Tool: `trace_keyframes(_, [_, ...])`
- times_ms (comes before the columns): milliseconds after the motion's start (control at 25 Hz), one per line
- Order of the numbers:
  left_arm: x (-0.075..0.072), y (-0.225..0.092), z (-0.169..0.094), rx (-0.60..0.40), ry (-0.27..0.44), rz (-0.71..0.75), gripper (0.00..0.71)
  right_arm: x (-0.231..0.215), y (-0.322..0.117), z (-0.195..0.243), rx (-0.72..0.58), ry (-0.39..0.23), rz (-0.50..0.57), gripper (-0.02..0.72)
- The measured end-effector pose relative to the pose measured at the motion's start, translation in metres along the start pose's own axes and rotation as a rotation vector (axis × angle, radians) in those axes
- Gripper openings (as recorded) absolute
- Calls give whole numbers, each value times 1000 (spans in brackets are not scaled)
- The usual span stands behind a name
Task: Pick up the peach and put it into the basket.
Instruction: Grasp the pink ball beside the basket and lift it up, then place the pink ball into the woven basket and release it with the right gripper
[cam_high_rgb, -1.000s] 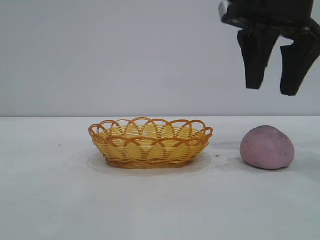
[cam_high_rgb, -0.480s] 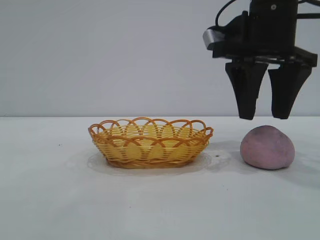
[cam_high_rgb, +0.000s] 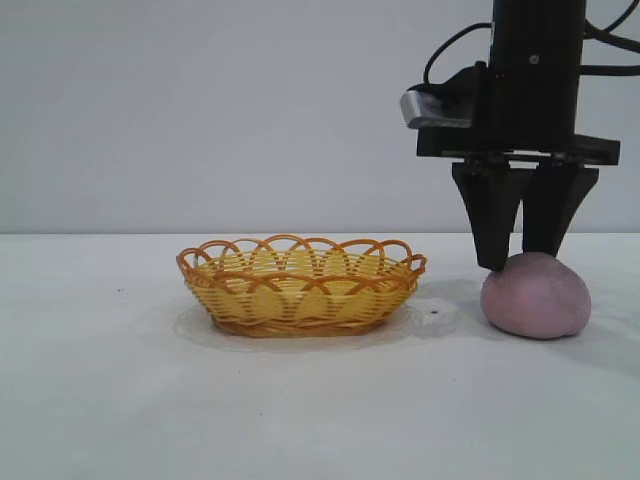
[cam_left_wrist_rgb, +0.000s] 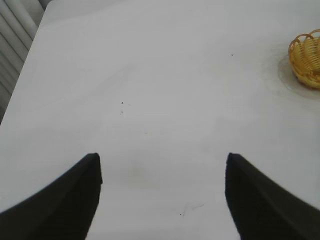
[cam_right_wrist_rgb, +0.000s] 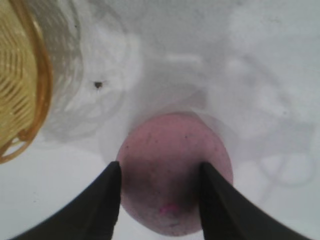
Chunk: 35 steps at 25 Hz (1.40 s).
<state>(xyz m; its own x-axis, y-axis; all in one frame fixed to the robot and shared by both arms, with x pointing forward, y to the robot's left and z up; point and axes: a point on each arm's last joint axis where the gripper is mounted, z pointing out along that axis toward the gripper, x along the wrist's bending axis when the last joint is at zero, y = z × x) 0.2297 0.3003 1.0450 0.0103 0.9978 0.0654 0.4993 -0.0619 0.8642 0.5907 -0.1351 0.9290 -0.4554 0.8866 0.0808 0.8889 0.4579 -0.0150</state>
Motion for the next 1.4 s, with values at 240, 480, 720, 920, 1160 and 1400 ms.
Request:
trace_keyframes(240, [0,0,0,0,0,0,459,-1,1,6,14,-10,5,144])
trace_keyframes(480, [0,0,0,0,0,0,459,-2,-2,4,32,-12,-7,0])
trace_keyframes(720, [0,0,0,0,0,0,459,0,-10,-37,-42,-39,-36,0])
trace_keyframes(920, [0,0,0,0,0,0,459,8,-13,-82,-132,0,-62,0])
trace_keyframes(1160, [0,0,0,0,0,0,459,34,-1,-112,-221,66,-125,0])
trace_keyframes(1400, [0,0,0,0,0,0,459,82,11,-106,-251,84,-256,0])
